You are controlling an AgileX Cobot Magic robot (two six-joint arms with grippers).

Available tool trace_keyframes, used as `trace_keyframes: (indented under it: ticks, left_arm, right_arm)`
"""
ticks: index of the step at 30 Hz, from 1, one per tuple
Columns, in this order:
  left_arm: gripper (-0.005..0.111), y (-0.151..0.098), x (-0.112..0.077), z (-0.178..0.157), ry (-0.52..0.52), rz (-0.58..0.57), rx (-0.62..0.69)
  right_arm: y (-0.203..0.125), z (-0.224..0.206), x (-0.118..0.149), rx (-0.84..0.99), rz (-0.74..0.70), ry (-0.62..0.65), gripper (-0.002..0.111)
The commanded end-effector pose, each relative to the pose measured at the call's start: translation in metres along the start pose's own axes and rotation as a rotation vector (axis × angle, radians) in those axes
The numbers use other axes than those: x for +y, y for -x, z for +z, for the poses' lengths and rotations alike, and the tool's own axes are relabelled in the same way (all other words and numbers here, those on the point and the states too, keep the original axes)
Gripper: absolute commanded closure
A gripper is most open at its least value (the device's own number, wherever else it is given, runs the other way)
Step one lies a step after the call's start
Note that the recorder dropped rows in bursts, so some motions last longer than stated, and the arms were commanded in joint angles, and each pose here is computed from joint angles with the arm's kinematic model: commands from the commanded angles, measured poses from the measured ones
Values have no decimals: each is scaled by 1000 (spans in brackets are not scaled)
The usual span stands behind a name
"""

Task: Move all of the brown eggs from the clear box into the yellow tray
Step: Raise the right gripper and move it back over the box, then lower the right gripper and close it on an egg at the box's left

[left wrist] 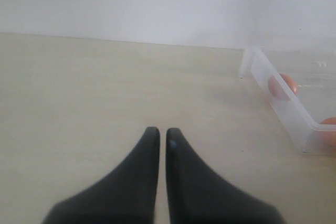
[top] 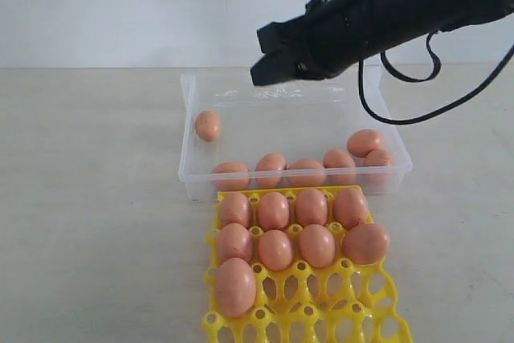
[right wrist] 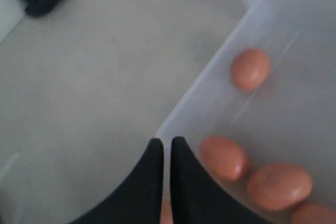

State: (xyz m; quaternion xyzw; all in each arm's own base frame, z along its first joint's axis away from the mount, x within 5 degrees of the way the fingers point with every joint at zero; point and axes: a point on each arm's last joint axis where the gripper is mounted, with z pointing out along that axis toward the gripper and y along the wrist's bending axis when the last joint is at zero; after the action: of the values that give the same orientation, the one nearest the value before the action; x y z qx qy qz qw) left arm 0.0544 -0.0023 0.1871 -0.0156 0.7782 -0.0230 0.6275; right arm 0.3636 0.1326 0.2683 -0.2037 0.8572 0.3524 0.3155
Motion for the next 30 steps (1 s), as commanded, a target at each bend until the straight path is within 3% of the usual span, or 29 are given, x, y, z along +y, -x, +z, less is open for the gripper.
trace_keyframes:
  ticks: [1, 4, 9, 11, 12, 14, 15, 20, 30]
  left_arm:
    - [103, 0, 0, 0, -1, 8, -11]
    - [103, 0, 0, 0, -1, 8, -11]
    - [103, 0, 0, 0, -1, 8, -11]
    - [103, 0, 0, 0, -1, 8, -11]
    - [103, 0, 0, 0, -1, 8, -11]
    - [103, 0, 0, 0, -1, 8, -11]
    - [103, 0, 0, 0, -1, 8, -11]
    - [103, 0, 0, 0, -1, 8, -11]
    - [103, 0, 0, 0, -1, 8, -11]
  right_arm:
    - [-13, 19, -28, 267, 89, 29, 108]
    - [-12, 45, -41, 261, 41, -90, 108]
    - [-1, 90, -46, 78, -115, -267, 103]
    - [1, 108, -46, 36, -153, -303, 81]
    - [0, 117, -46, 27, -125, -303, 59]
    - [2, 127, -47, 6, -39, -300, 37]
    - [2, 131, -47, -1, -3, -298, 36]
    - [11, 155, -48, -37, 13, -286, 54]
    - [2, 180, -64, -29, 70, -287, 54]
